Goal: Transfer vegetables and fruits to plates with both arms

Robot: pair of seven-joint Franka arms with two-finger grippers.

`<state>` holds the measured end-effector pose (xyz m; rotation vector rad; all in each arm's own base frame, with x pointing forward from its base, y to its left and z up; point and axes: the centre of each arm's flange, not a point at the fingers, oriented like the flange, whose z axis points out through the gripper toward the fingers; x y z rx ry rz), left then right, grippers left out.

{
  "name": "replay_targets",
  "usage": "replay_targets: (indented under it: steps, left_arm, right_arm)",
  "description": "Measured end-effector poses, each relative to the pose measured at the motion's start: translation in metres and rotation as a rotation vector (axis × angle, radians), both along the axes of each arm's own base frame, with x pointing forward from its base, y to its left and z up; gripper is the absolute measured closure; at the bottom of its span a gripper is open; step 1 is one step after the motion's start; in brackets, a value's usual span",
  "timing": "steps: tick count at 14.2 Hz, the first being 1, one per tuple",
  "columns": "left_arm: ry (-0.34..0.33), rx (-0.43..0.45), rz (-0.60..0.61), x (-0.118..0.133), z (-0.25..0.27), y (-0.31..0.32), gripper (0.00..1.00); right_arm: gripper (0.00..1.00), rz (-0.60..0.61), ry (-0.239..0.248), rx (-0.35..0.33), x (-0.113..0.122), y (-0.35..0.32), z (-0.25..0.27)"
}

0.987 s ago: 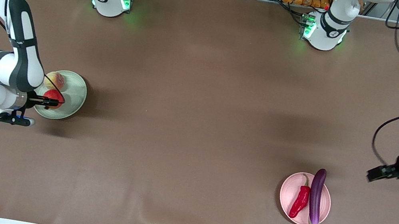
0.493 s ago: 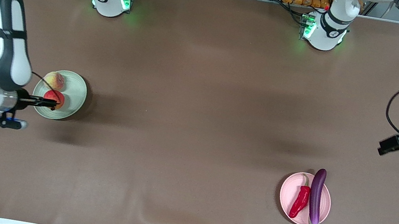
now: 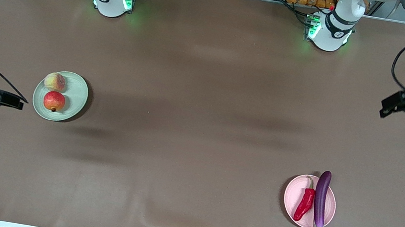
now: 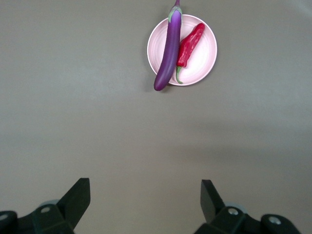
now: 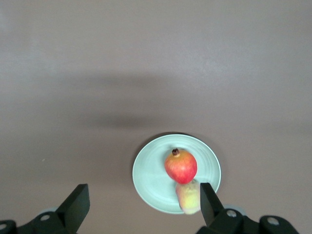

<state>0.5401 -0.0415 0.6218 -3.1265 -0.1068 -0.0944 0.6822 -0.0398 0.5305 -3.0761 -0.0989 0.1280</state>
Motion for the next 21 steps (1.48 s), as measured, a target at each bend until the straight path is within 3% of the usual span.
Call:
replay_targets:
  steps: [3,6,10,12,16,21]
  left_arm:
    - [0.035,0.005,-0.029,-0.011,0.025,-0.006,0.0]
    - [0.073,0.01,-0.084,-0.017,0.026,-0.015,0.0]
    - [0.092,0.012,-0.127,-0.017,0.023,-0.01,0.0]
    - [0.117,0.012,-0.145,-0.019,0.02,-0.005,0.0]
    - [0.134,0.011,-0.146,-0.02,0.018,-0.004,0.0]
    - [0.131,0.011,-0.144,-0.02,0.02,-0.002,0.0]
  right_arm:
    - [0.0,0.021,-0.085,0.0,-0.039,0.012,0.102]
    - [0.0,-0.03,-0.058,0.002,-0.092,0.013,0.161]
    - [0.0,-0.06,0.008,0.005,-0.106,0.026,0.14]
    - [0.0,-0.066,-0.026,0.011,-0.114,0.026,0.122]
    - [0.0,-0.072,-0.037,0.018,-0.151,0.025,0.116]
    - [0.0,-0.071,-0.053,0.014,-0.154,0.026,0.118]
